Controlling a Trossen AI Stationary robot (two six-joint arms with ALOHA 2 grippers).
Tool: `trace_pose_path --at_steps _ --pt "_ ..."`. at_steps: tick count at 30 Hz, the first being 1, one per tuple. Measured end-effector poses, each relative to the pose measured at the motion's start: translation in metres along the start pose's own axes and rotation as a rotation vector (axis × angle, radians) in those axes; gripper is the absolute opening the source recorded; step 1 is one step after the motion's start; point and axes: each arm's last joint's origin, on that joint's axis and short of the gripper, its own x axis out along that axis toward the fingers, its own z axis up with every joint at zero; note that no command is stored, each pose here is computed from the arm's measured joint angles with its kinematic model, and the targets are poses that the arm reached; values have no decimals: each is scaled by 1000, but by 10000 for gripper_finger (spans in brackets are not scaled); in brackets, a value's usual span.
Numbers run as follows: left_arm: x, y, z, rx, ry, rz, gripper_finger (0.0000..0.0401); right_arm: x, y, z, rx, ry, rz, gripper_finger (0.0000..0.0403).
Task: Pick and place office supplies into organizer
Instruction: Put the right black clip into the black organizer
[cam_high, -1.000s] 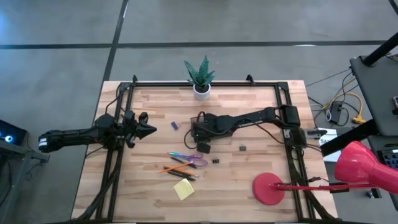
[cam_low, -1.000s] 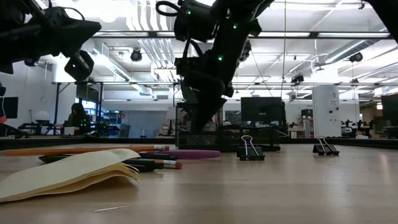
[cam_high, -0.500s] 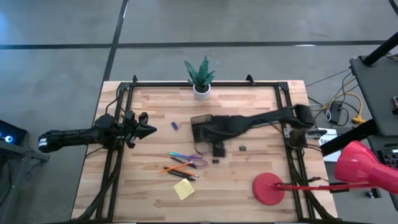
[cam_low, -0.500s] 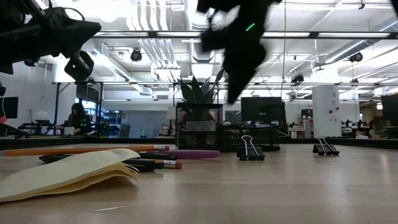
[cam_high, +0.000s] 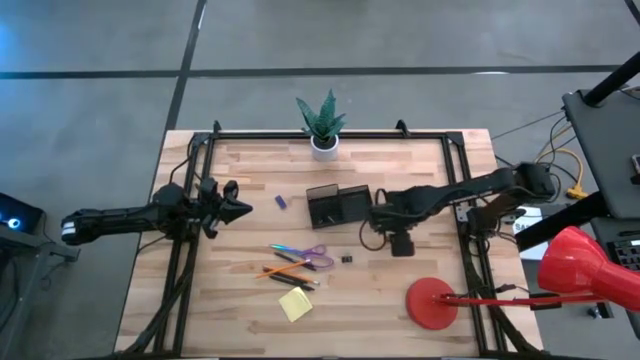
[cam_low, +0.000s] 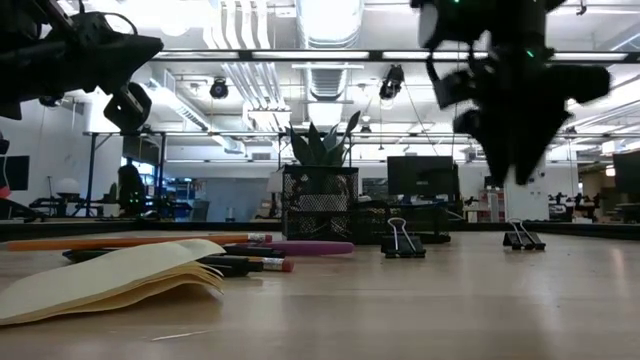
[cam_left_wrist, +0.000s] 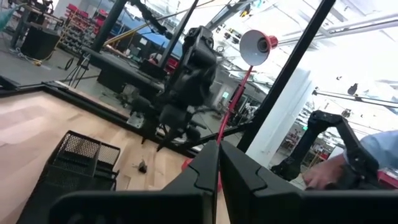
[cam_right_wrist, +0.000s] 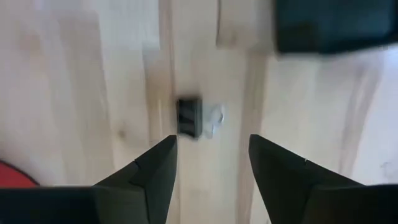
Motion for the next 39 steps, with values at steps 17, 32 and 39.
trace_pose_path --at_steps 17,32,39 --pt "1 2 -2 -5 14 14 0 40 -7 -5 70 33 54 189" --pt "3 4 -4 -12 39 29 0 44 -6 -4 112 4 132 95" --pt "3 4 -4 -13 41 30 0 44 -6 -4 118 1 122 32"
